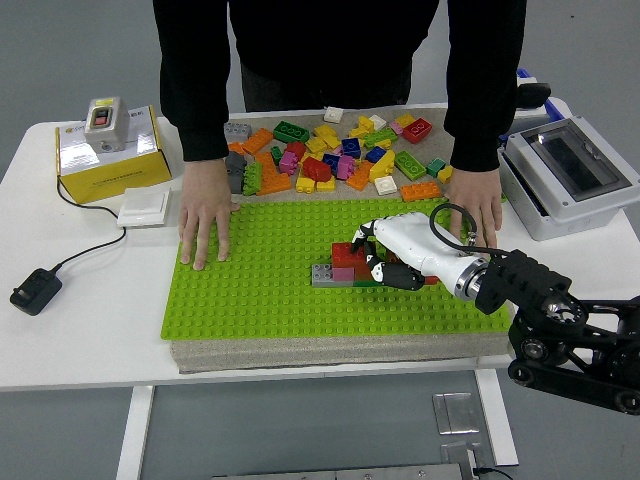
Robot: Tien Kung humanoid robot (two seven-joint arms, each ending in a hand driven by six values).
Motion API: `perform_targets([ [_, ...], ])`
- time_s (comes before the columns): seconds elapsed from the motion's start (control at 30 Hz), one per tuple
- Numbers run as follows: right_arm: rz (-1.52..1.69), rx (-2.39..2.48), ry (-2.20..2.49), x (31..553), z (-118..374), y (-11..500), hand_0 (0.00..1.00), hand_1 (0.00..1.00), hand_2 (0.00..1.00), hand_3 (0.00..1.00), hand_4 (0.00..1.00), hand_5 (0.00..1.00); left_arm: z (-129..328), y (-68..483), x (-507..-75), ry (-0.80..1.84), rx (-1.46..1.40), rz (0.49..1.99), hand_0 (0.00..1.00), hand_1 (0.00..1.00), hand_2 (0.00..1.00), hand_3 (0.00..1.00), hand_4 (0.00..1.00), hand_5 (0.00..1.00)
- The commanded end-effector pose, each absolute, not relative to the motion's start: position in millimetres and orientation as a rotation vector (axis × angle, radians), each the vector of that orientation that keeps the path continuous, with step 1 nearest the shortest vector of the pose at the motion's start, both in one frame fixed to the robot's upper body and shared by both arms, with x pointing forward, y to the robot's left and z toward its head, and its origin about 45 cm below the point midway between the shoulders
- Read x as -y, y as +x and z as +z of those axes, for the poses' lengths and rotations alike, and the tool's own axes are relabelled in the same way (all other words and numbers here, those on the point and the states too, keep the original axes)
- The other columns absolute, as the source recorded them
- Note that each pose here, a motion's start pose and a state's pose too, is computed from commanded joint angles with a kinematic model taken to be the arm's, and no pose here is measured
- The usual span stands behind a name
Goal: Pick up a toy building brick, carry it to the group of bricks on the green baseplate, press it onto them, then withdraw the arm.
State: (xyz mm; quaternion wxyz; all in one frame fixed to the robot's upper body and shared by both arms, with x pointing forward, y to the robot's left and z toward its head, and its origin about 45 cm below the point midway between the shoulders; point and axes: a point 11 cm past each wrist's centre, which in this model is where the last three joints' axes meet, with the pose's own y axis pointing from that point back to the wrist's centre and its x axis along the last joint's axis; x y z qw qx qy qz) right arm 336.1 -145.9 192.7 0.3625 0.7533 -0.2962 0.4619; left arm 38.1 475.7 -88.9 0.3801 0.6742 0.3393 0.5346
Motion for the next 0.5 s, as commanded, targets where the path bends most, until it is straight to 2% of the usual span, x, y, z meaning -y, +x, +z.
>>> perform_targets([
  [0.4, 1.246, 0.975, 1.953, 155.8, 234.1, 349.7, 0.002, 0.105, 0.651, 0.626, 0.020, 0.274, -90.5, 30.7, -473.5, 1.731, -0.890, 1.350, 0.610, 0.599, 0.436, 0.589, 0.173, 0.616],
  [0.43, 1.246, 0.996, 1.951, 158.1, 236.9, 350.8, 0.002, 0.114, 0.664, 0.650, 0.062, 0.255, -90.5, 30.3, -473.6, 1.731, -0.891, 1.350, 0.610, 0.600, 0.437, 0.589, 0.173, 0.616],
  [0.5, 1.238, 1.037, 1.948, 163.3, 240.0, 351.8, 0.002, 0.114, 0.664, 0.650, 0.062, 0.255, -90.5, 29.5, -473.7, 1.732, -0.893, 1.349, 0.610, 0.600, 0.437, 0.589, 0.173, 0.616],
])
